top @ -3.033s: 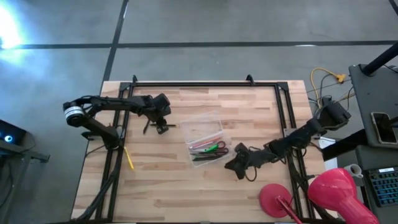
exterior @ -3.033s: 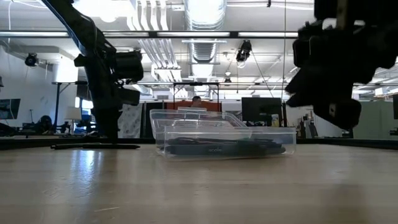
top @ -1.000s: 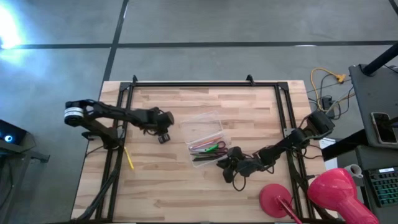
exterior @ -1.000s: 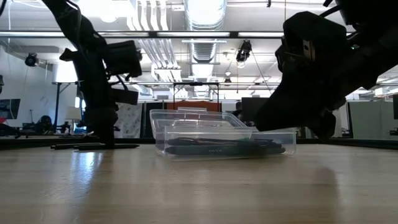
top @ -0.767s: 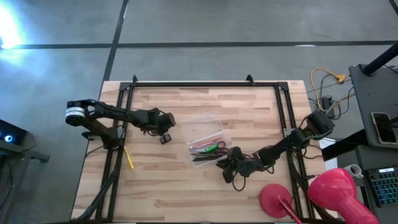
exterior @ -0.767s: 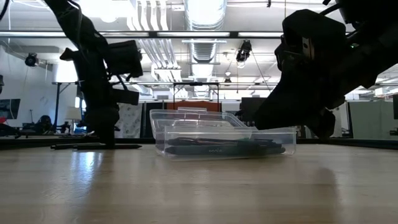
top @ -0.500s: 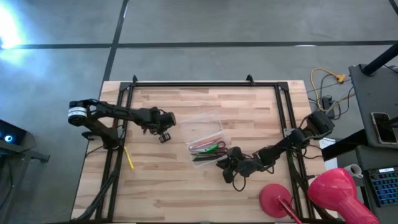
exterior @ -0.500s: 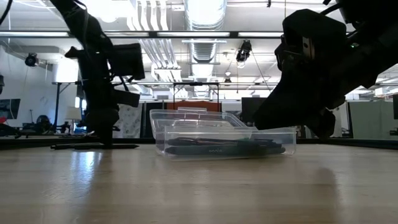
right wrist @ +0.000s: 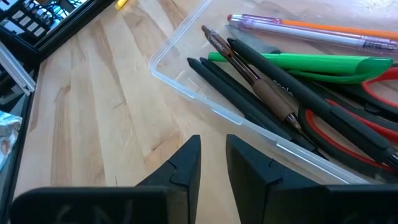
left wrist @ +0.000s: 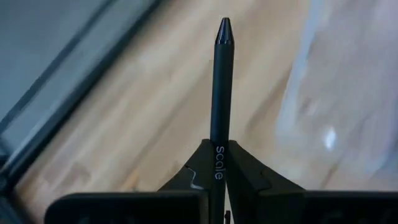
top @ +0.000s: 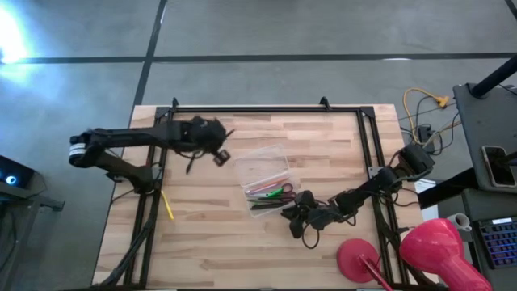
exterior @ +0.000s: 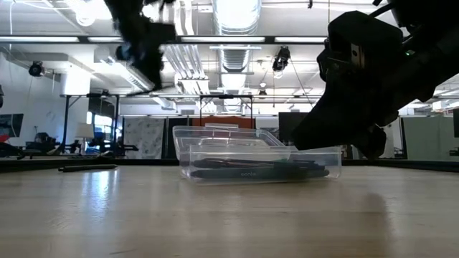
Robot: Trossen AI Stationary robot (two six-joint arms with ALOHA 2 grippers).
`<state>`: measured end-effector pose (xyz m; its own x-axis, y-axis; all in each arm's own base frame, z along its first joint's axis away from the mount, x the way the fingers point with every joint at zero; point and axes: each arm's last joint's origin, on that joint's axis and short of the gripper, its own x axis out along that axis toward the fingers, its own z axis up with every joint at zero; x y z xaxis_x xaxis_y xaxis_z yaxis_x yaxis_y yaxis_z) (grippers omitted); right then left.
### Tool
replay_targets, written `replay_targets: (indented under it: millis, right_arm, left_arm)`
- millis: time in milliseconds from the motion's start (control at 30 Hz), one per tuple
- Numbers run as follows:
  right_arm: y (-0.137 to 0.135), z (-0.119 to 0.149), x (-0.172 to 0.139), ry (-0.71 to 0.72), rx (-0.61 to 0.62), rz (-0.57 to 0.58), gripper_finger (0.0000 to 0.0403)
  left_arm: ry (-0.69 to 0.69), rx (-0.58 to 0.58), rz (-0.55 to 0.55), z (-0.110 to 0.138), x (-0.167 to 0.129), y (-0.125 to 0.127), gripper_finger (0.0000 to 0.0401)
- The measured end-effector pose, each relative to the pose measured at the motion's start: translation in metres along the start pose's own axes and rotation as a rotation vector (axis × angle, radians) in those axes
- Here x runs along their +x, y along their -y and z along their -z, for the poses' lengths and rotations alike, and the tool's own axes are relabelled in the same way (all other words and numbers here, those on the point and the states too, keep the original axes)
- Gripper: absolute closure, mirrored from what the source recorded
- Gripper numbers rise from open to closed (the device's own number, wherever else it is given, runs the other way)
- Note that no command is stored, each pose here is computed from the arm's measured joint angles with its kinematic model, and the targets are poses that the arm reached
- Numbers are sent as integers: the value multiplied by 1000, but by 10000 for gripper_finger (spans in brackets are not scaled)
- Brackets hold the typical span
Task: Pick & place school supplies into a supply box
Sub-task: Put the black pen into the transparent supply box
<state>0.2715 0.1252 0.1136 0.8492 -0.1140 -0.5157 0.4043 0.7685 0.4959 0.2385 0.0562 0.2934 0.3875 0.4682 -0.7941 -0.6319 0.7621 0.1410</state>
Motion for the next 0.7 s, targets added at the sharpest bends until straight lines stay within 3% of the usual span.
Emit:
replay_targets:
  millis: [100,233,433,500,700]
  right_arm:
    - [0,0,0,0,0,0,335]
    - [0,0,0,-1,-1,1,335]
    - [1,0,0,-4,-4,6,335]
    - [1,1,0,-4,-5,6,335]
    - [1,1,0,-4,-74,5,335]
  left_arm:
    - [165,-70,113,-26,-21,7,398]
    - [280,-81,404,-49,-27,32,398]
    - [49,22,480,-32,21,87,399]
    - [-30,49,555,-25,37,105,400]
    - [-80,97,605,-16,67,139,397]
